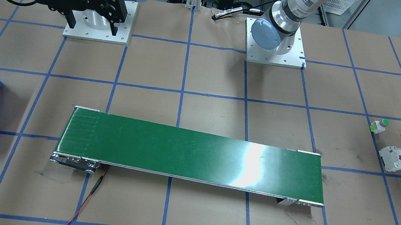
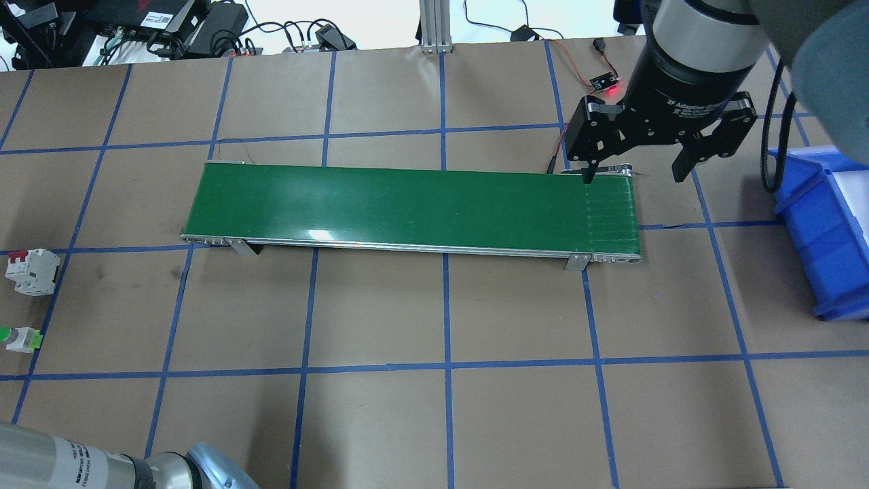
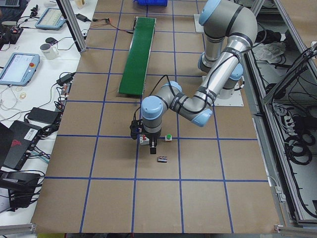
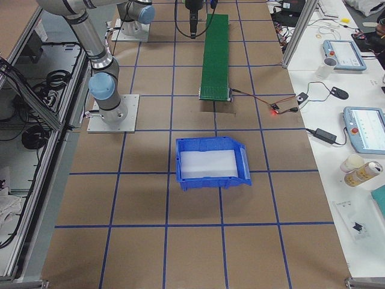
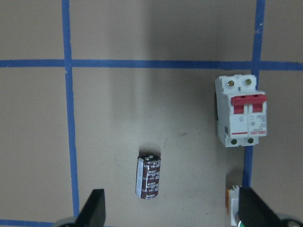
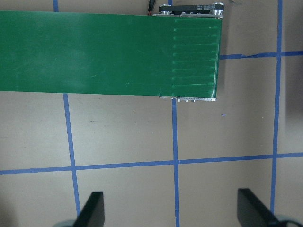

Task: Move capacitor from left to right
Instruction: 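Lower the left gripper over the dark capacitor and close on it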

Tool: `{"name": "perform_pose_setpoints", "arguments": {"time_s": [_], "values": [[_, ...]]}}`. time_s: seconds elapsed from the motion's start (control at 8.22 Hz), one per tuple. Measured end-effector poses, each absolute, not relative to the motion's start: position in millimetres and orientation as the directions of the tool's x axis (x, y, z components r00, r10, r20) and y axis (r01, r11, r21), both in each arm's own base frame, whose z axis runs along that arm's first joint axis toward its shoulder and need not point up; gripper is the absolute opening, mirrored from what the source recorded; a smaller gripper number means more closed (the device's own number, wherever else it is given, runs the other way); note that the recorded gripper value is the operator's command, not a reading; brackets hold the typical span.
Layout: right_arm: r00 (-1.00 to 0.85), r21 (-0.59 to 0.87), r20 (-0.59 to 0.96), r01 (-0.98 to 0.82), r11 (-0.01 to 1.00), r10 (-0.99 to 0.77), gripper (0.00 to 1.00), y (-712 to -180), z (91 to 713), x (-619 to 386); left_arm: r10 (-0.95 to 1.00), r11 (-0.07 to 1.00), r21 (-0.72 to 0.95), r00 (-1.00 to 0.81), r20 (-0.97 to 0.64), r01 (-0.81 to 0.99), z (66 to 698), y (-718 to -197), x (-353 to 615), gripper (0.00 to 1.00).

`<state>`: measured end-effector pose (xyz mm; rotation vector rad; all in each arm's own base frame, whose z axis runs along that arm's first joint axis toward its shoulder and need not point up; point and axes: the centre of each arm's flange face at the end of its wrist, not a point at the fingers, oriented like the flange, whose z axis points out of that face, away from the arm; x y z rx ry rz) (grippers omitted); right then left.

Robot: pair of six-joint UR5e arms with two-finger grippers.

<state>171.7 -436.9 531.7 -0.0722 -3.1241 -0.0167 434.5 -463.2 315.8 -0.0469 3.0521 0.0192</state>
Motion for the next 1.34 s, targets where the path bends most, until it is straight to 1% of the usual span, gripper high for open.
{"name": "perform_pose_setpoints", "arguments": {"time_s": [0.36,0.73,1.34], "values": [[-0.999,0.011,0.013,0.045,0.999,0.045,1.00,-438,531,172,0.039,0.998,0.049,-0.998,-0.045,0.037,254,-452,467,1.00],[-0.999,0.011,0.014,0.045,0.999,0.045,1.00,-438,531,172,0.034,0.998,0.047,-0.998,-0.048,0.032,210,-450,486,1.00],[-0.999,0.007,0.021,0.036,0.999,0.036,1.00,-437,532,171,0.030,0.998,0.058,-0.999,-0.030,0.029,194,-449,488,1.00]]}}
